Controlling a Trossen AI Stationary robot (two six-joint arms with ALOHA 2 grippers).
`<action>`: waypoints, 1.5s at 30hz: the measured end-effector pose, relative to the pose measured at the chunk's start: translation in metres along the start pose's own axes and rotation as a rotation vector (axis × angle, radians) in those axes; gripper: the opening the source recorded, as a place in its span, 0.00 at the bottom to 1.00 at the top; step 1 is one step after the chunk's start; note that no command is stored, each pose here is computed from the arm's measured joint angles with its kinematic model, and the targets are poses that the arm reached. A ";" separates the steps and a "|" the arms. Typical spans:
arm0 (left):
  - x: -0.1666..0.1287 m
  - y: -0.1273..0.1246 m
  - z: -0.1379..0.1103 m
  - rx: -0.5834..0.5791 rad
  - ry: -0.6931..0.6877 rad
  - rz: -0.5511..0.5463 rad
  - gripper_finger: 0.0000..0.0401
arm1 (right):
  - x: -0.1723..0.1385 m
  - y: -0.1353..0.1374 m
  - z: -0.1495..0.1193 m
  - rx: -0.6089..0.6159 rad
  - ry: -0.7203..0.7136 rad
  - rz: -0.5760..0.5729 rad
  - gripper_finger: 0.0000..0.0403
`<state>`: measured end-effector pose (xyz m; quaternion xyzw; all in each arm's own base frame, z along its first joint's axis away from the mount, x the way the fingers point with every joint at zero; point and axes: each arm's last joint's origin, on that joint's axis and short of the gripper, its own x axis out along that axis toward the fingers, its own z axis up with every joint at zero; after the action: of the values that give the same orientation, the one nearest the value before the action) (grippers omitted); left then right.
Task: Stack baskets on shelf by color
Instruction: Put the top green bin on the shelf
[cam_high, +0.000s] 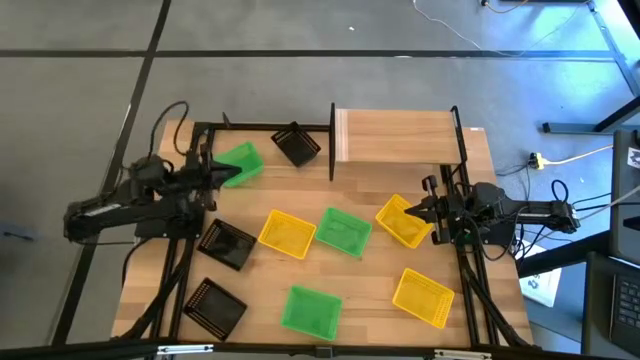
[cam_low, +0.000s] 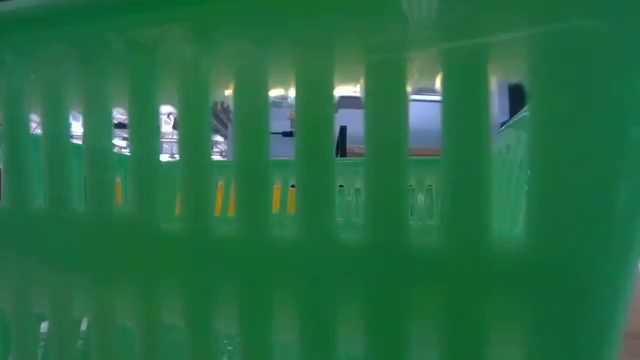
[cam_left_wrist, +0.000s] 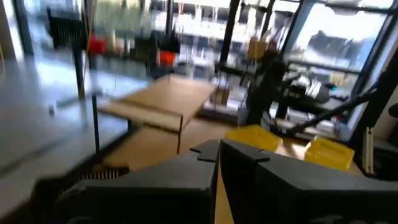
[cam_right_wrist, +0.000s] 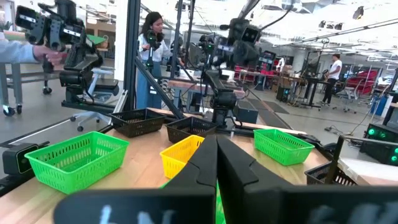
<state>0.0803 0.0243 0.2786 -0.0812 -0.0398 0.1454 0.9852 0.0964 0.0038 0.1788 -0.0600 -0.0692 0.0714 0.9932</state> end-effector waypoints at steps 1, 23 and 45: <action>0.004 -0.001 0.006 -0.025 0.055 0.009 0.02 | 0.000 0.000 0.000 -0.001 0.000 0.000 0.00; 0.085 -0.003 0.039 -0.367 0.772 0.349 0.02 | 0.000 0.000 0.000 0.002 0.000 0.001 0.00; 0.100 0.007 0.013 -0.429 0.934 0.600 0.18 | 0.000 -0.002 0.002 0.060 0.046 -0.057 0.00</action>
<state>0.1725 0.0617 0.2955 -0.3415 0.3939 0.3551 0.7759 0.0962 0.0021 0.1811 -0.0299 -0.0457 0.0438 0.9975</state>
